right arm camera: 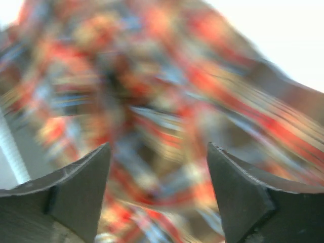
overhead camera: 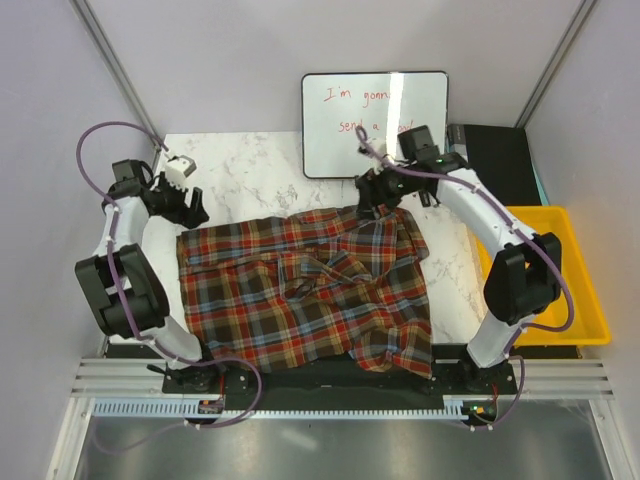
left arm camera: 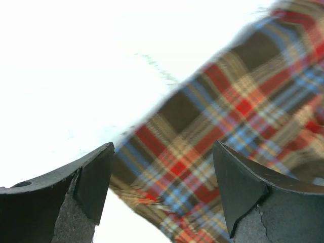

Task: Fold and stack the long sleeve shirts
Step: Fold the shirt

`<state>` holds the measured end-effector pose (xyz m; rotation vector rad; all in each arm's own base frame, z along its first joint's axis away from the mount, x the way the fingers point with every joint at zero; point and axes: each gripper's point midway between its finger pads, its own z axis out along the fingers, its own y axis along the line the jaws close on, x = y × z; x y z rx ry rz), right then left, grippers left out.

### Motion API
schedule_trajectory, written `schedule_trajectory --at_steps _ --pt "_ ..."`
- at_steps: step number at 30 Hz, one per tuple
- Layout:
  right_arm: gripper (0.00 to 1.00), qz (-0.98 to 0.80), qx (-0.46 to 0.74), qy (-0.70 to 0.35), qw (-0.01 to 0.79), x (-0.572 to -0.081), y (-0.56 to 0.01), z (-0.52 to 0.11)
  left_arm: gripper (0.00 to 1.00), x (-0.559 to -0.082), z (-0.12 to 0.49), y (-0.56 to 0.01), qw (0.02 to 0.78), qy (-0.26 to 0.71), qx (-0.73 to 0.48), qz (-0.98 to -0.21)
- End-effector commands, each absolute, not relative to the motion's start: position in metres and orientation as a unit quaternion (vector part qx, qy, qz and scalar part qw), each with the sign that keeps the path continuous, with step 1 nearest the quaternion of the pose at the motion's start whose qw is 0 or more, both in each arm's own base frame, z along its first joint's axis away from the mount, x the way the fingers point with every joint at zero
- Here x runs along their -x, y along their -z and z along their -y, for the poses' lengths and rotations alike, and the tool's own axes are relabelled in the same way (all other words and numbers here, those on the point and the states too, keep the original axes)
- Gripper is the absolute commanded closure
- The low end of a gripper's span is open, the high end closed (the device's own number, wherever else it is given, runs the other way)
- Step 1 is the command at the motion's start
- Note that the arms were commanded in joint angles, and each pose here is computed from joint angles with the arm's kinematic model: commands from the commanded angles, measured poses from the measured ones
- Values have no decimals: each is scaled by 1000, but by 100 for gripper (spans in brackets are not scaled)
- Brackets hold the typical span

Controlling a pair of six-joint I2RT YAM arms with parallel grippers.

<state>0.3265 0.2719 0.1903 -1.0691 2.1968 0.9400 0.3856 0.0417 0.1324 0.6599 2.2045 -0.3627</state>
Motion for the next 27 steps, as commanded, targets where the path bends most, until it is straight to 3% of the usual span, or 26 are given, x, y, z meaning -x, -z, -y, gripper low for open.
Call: schedule_trajectory --at_steps 1,7,16,27 --pt "21 -868 332 -221 295 -386 -172 -194 16 -394 -66 -113 351 116 -221 -903" --pt "30 -923 232 -141 273 -443 -111 -128 15 -388 -86 -86 306 90 -186 -929" --pt "53 -915 241 -90 311 -500 -80 -108 18 -387 -91 -76 298 91 -176 -934" --pt "46 -903 281 -157 285 -495 -58 -126 13 -391 -95 -57 278 98 -170 -940"
